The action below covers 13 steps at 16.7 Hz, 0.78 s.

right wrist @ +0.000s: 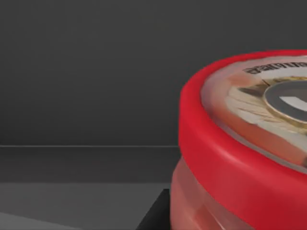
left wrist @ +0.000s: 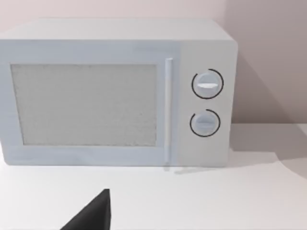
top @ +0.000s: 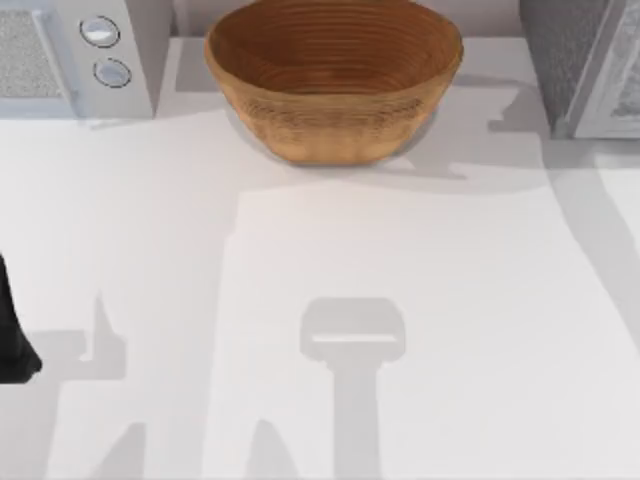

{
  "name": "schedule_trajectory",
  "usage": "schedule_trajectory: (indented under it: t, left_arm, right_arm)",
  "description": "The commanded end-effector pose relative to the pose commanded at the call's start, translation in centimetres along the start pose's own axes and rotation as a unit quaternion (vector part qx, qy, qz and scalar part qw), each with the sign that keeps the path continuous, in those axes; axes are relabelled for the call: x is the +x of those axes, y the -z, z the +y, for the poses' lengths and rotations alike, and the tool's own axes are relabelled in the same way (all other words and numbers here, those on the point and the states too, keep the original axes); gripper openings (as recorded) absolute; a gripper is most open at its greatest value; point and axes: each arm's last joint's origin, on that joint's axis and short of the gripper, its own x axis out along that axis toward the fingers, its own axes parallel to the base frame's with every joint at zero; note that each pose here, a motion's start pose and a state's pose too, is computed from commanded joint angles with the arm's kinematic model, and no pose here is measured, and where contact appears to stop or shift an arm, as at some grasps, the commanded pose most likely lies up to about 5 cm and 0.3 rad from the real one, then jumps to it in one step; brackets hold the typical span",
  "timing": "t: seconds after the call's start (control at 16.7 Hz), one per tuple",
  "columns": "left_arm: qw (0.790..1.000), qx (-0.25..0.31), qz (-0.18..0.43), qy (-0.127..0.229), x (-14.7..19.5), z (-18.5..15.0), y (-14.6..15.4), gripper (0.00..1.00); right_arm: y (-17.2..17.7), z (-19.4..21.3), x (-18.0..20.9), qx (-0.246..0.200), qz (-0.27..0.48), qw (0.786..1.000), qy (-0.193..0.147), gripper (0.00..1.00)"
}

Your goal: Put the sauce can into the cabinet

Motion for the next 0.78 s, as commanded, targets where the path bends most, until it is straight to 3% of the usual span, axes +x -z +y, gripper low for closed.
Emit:
schedule_trajectory:
  t: [0.42,0.78]
  left_arm:
    - [1.000,0.000,0.000,0.000,0.0,0.0,0.0,1.00]
    - [1.000,0.000,0.000,0.000,0.0,0.0,0.0,1.00]
  right_arm:
    - [0.0,-0.1,0.4,0.001,0.001,1.000,0.003,0.00]
    - [0.6,0.2,6.5,-0.001,0.015,1.000,0.003,0.00]
